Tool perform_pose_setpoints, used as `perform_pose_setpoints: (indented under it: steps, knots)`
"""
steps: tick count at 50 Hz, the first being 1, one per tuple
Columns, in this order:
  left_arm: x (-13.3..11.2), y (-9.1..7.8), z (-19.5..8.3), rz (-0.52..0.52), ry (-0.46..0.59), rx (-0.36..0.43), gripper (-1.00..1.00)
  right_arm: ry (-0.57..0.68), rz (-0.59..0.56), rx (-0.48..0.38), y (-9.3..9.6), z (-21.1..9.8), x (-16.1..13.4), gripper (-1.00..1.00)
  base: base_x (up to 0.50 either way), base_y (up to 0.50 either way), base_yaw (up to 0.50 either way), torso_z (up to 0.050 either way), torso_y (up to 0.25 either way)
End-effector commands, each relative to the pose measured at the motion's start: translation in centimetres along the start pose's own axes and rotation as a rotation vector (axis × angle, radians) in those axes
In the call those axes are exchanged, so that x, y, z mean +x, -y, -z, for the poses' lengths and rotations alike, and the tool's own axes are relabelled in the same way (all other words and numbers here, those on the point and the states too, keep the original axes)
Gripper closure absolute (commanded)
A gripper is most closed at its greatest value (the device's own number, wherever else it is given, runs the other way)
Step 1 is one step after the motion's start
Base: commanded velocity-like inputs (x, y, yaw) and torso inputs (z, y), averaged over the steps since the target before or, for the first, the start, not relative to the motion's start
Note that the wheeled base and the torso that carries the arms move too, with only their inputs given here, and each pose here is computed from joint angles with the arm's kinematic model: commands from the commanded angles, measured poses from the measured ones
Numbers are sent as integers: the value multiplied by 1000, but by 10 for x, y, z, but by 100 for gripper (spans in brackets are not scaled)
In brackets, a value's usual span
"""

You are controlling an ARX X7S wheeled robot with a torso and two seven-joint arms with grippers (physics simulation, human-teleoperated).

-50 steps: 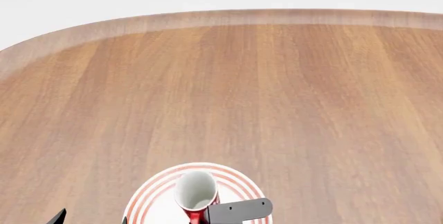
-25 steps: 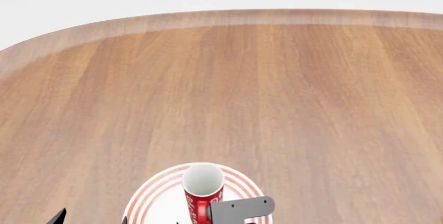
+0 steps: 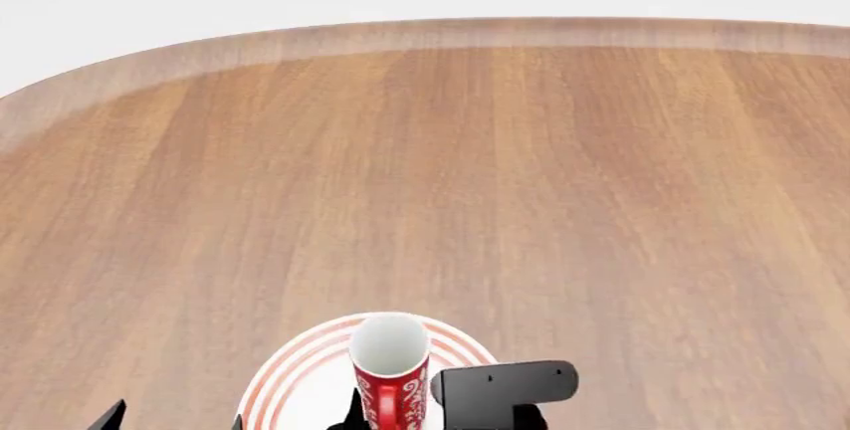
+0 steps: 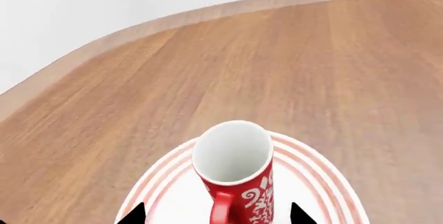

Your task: Put the red mug on the left plate.

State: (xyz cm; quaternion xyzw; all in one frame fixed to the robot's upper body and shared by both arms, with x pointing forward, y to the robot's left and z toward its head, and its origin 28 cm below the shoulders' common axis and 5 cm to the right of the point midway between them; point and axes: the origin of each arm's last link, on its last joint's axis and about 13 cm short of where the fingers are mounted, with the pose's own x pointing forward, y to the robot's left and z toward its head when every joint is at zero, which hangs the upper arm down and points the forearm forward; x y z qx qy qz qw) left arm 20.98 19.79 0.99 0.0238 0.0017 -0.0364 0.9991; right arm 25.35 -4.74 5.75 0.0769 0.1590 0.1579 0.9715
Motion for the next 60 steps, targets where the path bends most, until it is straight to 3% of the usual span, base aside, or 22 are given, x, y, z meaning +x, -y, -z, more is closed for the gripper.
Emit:
perform_pose_setpoints:
  steps: [1,13,35,60]
  knots:
    - [0,0,-1,-3,2,-4,-100,82,-2,11,-1,-18,-20,-100,0,0,0,0,0]
    - [-3,-2,-6,-16,32,-21,-100,174,-20,-1,-8,-40,-45,-100,0,0,0,0,0]
    - [-21,-3,-76,-22,202,-42,-100,307,-63,-2,-22,-72,-83,-100,0,0,0,0,0]
    - [-32,1,-111,9,294,-53,-100,403,-94,-20,-32,-94,-109,-100,0,0,0,0,0]
